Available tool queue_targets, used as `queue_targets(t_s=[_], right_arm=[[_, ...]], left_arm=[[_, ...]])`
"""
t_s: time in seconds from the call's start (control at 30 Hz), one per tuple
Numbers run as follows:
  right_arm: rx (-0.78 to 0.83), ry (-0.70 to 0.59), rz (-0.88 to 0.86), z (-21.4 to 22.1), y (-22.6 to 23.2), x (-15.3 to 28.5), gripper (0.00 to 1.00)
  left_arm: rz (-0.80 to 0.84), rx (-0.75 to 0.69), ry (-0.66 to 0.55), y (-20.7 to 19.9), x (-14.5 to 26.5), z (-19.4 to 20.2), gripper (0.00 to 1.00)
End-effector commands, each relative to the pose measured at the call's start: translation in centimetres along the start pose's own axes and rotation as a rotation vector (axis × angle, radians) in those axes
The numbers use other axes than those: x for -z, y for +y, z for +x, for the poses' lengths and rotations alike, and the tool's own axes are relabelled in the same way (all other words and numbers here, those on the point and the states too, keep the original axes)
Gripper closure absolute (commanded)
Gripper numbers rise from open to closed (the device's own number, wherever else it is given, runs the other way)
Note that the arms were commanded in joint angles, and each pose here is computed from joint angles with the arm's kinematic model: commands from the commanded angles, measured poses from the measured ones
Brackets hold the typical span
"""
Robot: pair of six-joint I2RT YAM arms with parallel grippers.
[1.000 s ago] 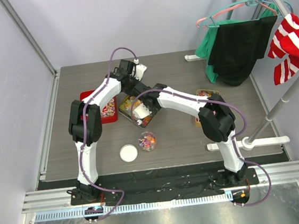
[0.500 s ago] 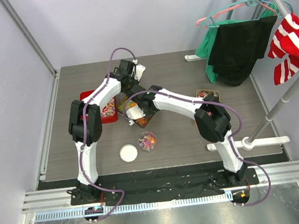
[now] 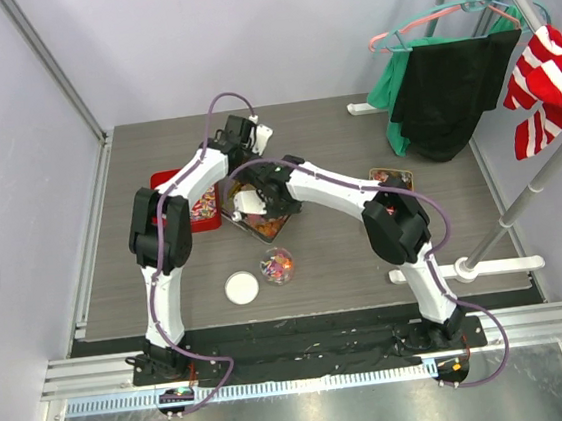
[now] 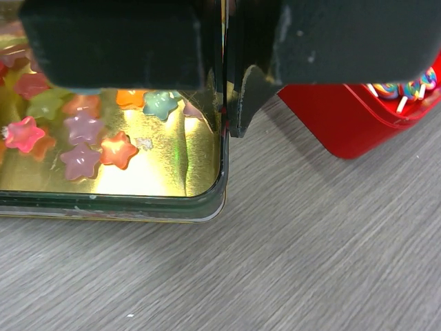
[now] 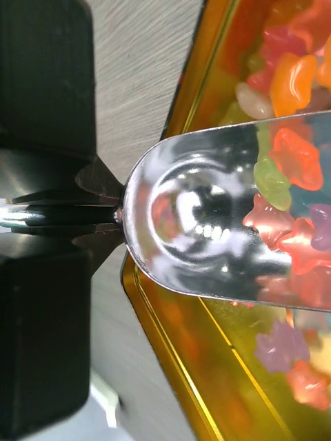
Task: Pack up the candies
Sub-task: Scoop the fake candies from the storage box.
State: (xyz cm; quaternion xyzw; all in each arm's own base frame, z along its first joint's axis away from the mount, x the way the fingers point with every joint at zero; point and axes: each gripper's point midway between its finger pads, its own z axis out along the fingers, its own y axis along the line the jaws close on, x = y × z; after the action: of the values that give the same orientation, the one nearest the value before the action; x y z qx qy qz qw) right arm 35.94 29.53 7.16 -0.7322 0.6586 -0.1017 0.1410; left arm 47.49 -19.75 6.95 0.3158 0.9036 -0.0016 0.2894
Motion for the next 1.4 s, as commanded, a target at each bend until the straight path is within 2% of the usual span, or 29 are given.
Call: queue_targets(t_s=[0.0, 0.23, 0.53, 0.8, 1.17, 1.37], right_arm=[[-0.196, -0.159, -0.046, -1.9, 0.2, 0.7, 0.99], [-0.299, -0.240, 0.009, -0.9, -1.0, 2.5, 0.99], [-0.385, -0.365, -0.063, -0.3, -0.5, 3.9, 0.99], [-0.424, -0.449, -0.048, 0.6, -1.0, 6.1, 0.99], [-0.372, -0.423, -0.026, 2.8, 0.3, 9.6, 0.99], [-0.265, -0.334, -0.024, 5.3, 2.4, 12.9, 0.99]], left_arm=[[-0.005, 0.058, -0.097, -0.2, 1.8, -2.6, 1.00], [-0.008, 0.066, -0.076, -0.2, 1.2, -2.0, 1.00], [-0.015, 0.112, -0.046, 0.7, 0.4, -1.8, 1.00], [-0.008, 0.170, -0.018, 2.1, -1.0, -1.6, 1.00], [-0.020, 0.251, 0.034, 3.8, -3.4, -0.7, 1.00], [-0.016, 0.309, 0.042, 5.4, -4.4, -0.7, 0.98]])
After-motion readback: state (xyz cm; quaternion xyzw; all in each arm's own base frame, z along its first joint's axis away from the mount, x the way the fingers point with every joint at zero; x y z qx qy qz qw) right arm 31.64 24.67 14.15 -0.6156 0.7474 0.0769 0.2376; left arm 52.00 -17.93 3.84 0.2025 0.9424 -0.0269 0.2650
